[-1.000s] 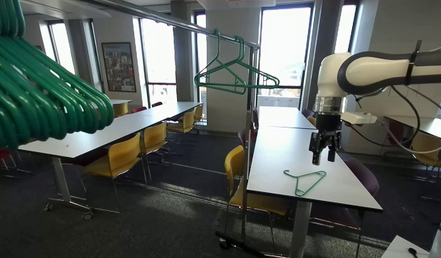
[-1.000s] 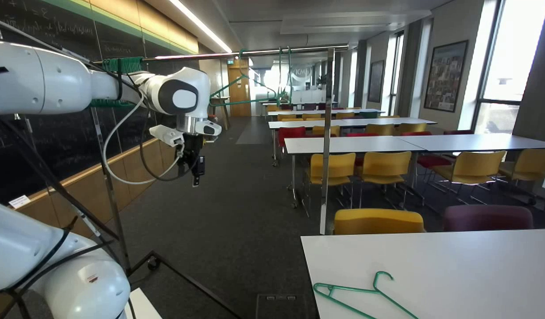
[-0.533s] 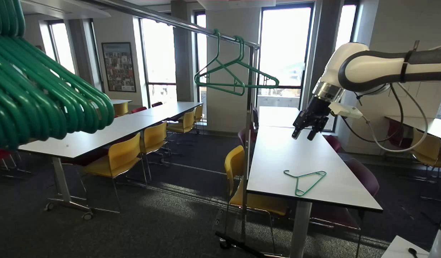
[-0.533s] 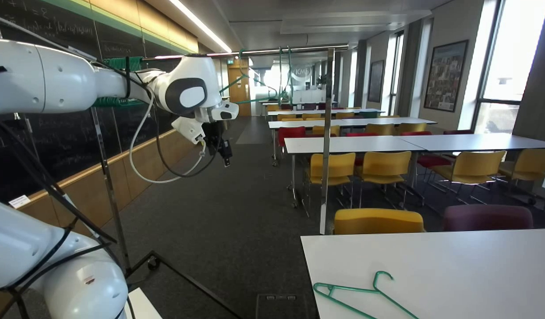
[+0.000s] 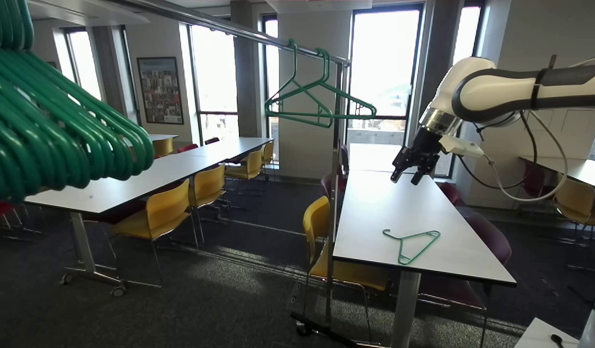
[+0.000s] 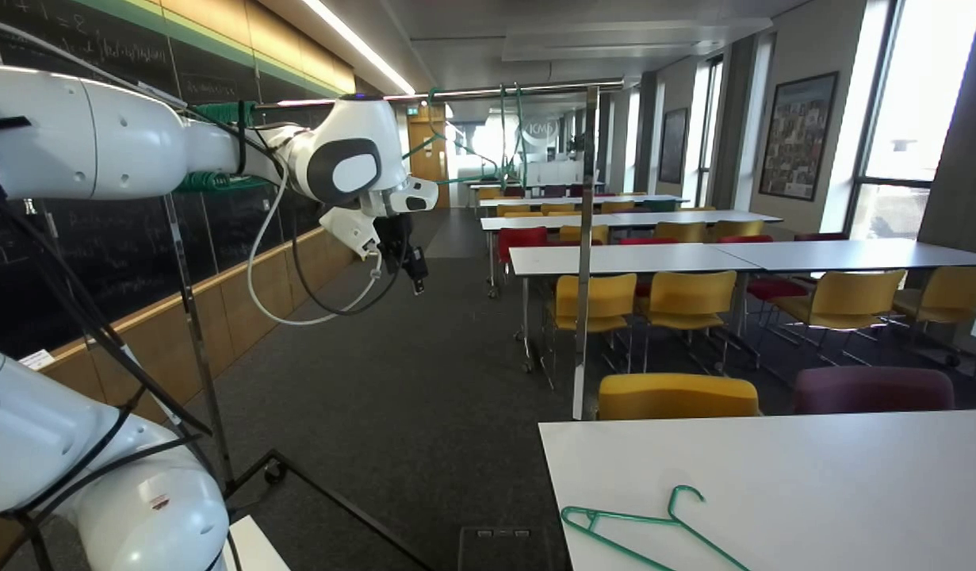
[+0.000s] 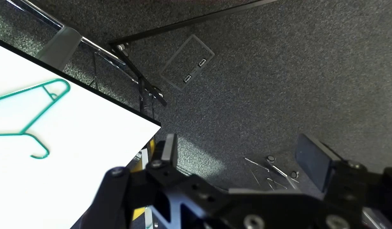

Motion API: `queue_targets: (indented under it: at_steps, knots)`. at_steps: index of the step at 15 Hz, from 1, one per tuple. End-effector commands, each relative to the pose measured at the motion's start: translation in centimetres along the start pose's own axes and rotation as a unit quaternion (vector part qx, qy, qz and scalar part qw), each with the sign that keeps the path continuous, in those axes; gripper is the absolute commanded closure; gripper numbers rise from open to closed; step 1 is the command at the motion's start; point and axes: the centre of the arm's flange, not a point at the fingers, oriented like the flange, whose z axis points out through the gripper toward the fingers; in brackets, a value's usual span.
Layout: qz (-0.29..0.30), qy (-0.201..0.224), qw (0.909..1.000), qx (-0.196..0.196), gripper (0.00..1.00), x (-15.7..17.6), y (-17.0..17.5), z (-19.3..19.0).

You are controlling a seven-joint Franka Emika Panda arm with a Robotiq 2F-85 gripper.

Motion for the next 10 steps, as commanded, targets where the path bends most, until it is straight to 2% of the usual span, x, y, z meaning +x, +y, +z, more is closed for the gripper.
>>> queue_targets:
  at_steps: [1,4,6,7,10]
  knots:
    - [0.000,0.000,1.0000,0.000,0.00,0.0,0.0,0.0]
    - [0.000,0.000,1.0000,0.000,0.00,0.0,0.0,0.0]
    - [-0.001,0.017,0.9998,0.012,0.00,1.4,0.8,0.1]
    - [0.006,0.032,0.9993,0.016,0.00,2.2,1.2,0.1]
    - [0.017,0.123,0.9921,0.021,0.00,5.8,3.3,0.0]
